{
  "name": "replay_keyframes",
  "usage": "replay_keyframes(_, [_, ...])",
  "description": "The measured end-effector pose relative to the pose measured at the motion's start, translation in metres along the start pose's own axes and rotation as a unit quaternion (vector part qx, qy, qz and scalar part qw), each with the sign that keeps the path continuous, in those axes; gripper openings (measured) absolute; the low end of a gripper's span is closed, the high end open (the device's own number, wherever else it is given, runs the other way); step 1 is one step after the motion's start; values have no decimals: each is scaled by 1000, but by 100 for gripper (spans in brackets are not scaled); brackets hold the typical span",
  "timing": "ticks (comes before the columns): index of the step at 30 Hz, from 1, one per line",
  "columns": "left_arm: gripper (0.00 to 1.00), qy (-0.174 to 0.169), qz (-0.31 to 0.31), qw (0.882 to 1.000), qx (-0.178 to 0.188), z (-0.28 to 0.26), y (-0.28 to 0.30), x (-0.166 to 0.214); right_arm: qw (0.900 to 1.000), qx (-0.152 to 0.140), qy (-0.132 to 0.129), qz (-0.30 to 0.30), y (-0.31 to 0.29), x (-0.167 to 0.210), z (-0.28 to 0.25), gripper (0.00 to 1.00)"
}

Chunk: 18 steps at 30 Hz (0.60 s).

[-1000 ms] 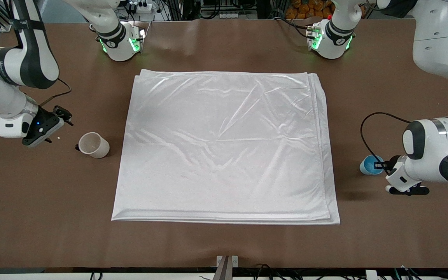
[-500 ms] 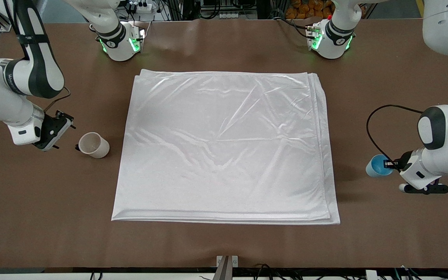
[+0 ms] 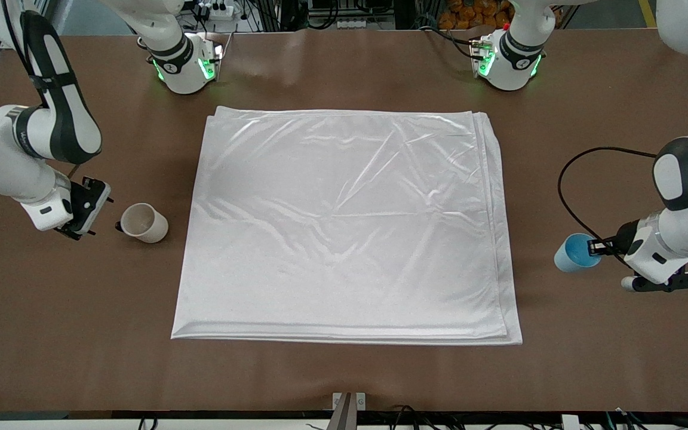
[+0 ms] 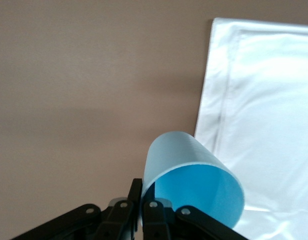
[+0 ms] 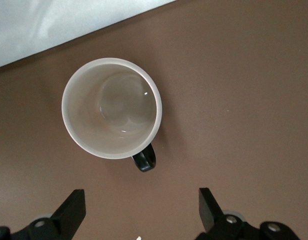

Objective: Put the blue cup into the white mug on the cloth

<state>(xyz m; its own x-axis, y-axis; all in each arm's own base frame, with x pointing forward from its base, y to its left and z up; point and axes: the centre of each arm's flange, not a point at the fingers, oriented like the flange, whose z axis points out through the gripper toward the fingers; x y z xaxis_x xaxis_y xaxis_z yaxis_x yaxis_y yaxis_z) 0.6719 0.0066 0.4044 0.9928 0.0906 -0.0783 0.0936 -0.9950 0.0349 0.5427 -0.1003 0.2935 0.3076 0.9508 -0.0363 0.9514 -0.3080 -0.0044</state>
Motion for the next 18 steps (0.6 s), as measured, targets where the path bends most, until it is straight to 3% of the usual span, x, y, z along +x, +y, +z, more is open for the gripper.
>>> replay_keyframes(11, [5, 5, -43, 999, -19, -15, 68, -11, 994, -27, 1, -105, 8, 5, 16, 100])
replay_keyframes(18, [5, 1, -70, 997, -29, -16, 101, -18, 991, -24, 2, -132, 8, 7, 29, 100])
